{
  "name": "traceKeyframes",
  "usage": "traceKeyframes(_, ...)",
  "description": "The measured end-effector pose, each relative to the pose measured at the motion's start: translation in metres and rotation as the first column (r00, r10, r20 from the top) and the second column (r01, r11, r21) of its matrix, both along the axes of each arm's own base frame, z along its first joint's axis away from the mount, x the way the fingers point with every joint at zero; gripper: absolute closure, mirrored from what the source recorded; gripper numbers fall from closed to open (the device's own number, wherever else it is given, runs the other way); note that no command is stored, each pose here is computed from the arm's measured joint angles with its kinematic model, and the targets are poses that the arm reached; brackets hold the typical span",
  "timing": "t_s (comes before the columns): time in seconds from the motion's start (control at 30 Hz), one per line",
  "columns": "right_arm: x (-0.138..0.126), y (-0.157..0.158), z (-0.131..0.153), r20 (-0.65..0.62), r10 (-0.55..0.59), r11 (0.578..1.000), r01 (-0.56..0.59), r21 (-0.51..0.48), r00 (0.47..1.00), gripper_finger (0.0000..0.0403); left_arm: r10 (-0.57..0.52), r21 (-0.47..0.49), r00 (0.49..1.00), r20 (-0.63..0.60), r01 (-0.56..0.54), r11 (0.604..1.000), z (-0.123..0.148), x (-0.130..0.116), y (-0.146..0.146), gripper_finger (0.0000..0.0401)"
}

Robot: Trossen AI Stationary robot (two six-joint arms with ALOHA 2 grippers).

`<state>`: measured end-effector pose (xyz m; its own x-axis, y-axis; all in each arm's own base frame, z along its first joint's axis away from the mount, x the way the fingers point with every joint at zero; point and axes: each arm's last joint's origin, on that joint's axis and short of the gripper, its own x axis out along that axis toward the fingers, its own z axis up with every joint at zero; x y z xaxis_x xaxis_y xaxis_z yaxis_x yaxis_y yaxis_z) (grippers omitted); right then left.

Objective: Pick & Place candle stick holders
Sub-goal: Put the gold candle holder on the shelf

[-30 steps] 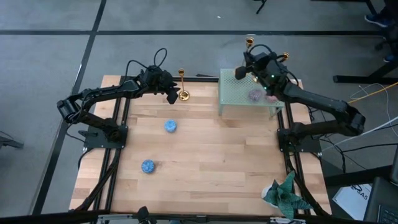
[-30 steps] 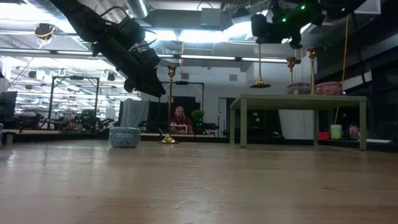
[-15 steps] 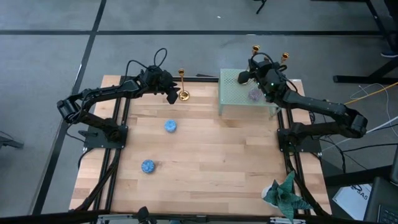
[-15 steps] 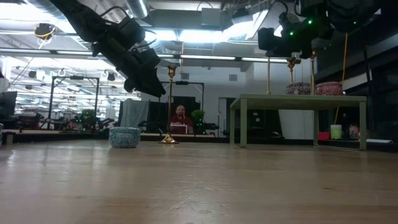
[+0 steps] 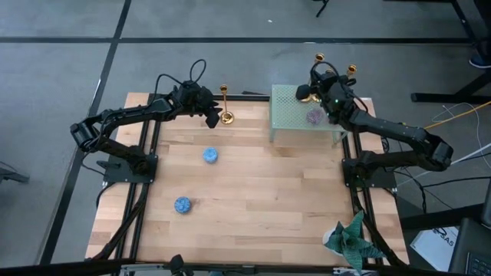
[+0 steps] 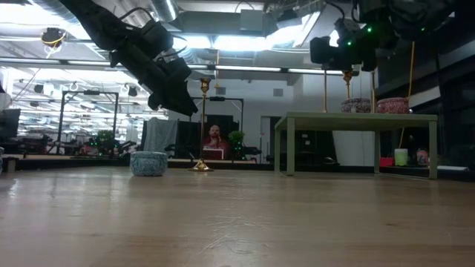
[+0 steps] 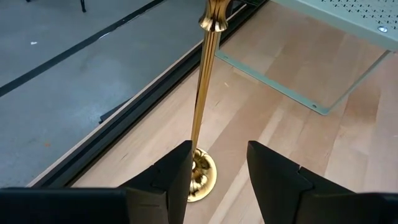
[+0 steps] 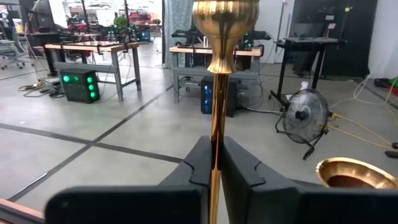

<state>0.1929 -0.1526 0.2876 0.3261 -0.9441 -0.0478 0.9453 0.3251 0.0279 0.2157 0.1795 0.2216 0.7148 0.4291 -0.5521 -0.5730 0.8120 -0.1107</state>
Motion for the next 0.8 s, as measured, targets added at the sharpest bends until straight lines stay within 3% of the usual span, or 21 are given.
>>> traceKeyframes(0.4, -0.0025, -0.0086, -0.0031, 0.002, 0.041, 0.999, -0.041, 0.016, 0.999, 0.0378, 0.000, 0.000, 1.000, 0.000, 0.000, 1.000, 0.0000, 0.0000, 0.0000, 0.0252)
traceKeyframes(0.8, 0.0011, -0.0109, -0.0051, -0.039, 0.057, 0.998, -0.057, -0.003, 0.998, 0.0333, -0.001, 0.007, 1.000, 0.009, 0.001, 1.000, 0.0010, 0.0004, 0.0003, 0.0253)
